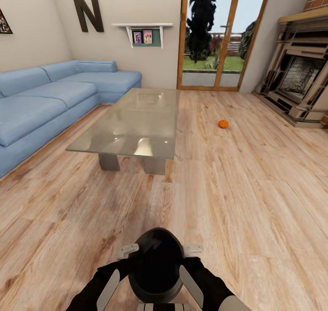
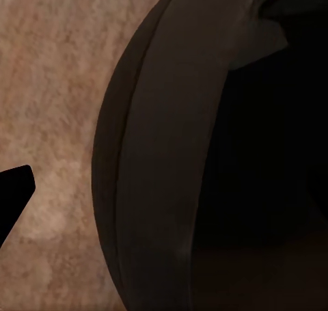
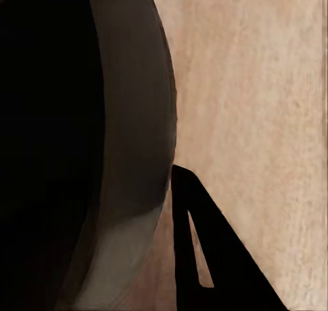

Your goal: Place each of the two pumpkins and all three candles from the living room inside a cabinet in the living room (use any cabinet), then make sure every cabinet is closed, and position the cauldron so it is next to a table in the living room.

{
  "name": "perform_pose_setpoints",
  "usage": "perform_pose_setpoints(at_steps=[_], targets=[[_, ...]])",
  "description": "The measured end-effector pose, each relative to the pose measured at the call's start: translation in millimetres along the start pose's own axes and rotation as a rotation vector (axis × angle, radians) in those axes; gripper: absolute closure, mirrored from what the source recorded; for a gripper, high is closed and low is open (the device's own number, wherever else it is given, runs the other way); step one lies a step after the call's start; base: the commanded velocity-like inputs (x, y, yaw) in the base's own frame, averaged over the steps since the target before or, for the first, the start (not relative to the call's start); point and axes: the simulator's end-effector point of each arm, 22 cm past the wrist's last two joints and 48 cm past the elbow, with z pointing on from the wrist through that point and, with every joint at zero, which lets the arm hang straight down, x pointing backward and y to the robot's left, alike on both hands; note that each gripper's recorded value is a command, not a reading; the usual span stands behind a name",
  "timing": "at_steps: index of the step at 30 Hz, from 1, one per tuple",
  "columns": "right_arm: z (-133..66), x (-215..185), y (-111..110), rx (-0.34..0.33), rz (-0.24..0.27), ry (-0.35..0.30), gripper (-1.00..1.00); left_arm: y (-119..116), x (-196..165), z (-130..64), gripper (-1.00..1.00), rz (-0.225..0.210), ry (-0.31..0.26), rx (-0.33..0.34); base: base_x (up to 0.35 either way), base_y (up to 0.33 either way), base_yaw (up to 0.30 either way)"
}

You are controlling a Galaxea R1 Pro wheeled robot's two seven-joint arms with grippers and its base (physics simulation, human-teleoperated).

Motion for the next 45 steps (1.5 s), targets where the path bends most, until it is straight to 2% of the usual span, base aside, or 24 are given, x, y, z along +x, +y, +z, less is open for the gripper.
perform_pose_setpoints(at_steps=[1,5,7,9,27,30,45], targets=[[0.1,0,0,0.0,0.0,0.001,1.0,0,0,0.0,1.0,0.0,0.0,0.0,0.0,0.0,0.0],[0.2,1,0,0.0,0.001,0.002,1.0,1,0,0.1,1.0,0.004,0.001,-0.003,0.0,0.0,0.0],[0.0,1,1,-0.003,0.006,0.003,1.0,-4,0,0.0,1.0,-0.015,0.0,0.012,0.0,0.0,0.0],[-0.2,1,5,-0.022,0.032,0.003,1.0,-5,0,0.0,1.0,-0.021,-0.001,0.016,0.0,0.0,0.0],[0.0,-1,4,-0.019,0.034,-0.005,1.0,-3,0,0.1,1.0,-0.019,0.0,0.009,0.0,0.0,0.0],[-5.7,-8,4,-0.02,0.048,-0.02,1.0,-1,-3,-5.0,1.0,-0.002,0.002,-0.004,0.0,0.0,0.0],[-35.1,-28,2,-0.018,0.046,-0.026,1.0,-12,-23,-31.4,1.0,-0.003,0.004,-0.001,0.0,0.0,0.0]])
